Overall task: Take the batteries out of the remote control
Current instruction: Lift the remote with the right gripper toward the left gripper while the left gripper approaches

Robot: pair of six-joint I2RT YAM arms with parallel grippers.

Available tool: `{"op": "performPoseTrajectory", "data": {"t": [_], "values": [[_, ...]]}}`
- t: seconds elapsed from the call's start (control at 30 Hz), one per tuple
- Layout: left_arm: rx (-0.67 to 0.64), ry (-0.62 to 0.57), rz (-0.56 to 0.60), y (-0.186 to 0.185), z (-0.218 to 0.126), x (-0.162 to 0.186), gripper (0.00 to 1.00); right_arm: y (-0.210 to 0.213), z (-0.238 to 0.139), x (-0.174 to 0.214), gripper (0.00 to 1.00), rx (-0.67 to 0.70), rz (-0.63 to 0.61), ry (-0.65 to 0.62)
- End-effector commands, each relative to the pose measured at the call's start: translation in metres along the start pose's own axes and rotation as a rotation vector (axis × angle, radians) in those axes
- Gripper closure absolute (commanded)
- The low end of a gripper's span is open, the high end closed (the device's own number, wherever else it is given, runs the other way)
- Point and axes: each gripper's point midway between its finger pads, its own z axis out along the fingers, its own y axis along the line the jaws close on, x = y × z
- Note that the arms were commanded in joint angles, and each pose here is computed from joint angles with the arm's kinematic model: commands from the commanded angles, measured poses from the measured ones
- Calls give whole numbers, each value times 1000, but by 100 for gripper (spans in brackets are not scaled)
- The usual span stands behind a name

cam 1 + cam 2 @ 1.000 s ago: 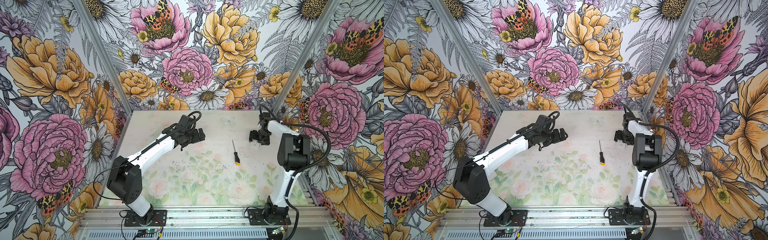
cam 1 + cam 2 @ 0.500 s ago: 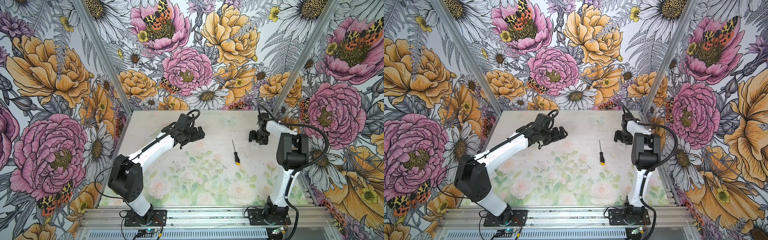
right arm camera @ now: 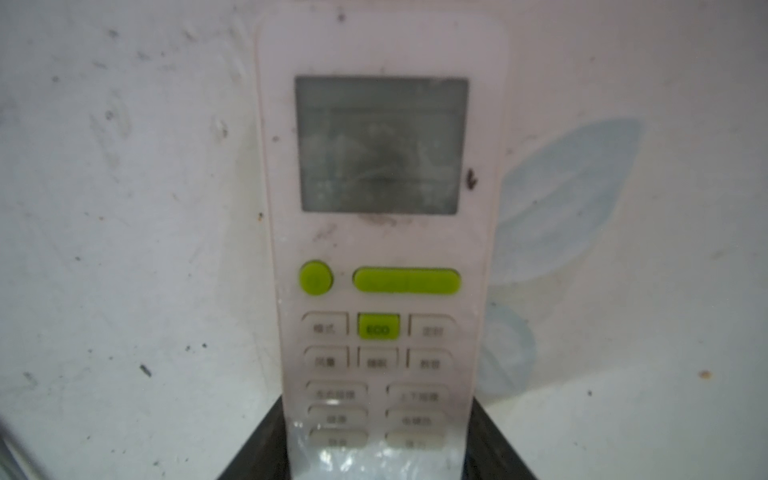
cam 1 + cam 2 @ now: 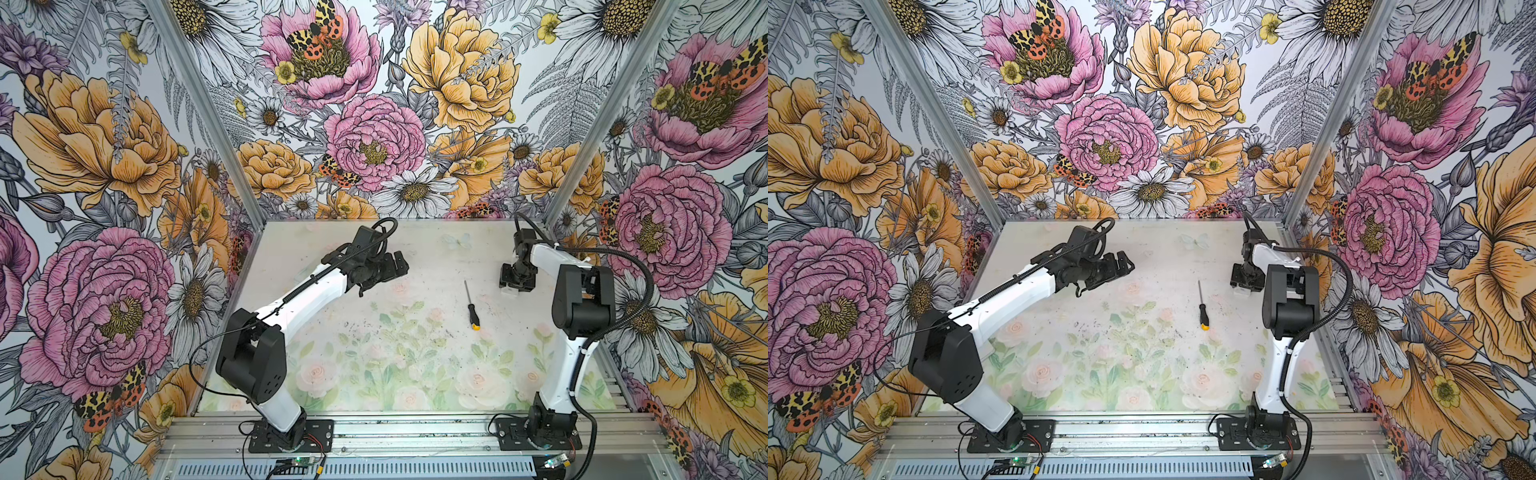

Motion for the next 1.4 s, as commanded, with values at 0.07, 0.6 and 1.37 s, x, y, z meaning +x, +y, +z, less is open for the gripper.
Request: {"op": "performPoseTrajectory", "data": {"t": [0.07,0.6,1.37], "values": [[140,-50,-53,-26,-14,-19,1,15,-14,11,67,-26,-45,-16],[478,-83,-204,-85,8,-37,7,200,-148,46,77,-383,-471,-258],[502,-24,-270,-69,44,-31,37,286,-175,99,78,-592,-644,-191]]}}
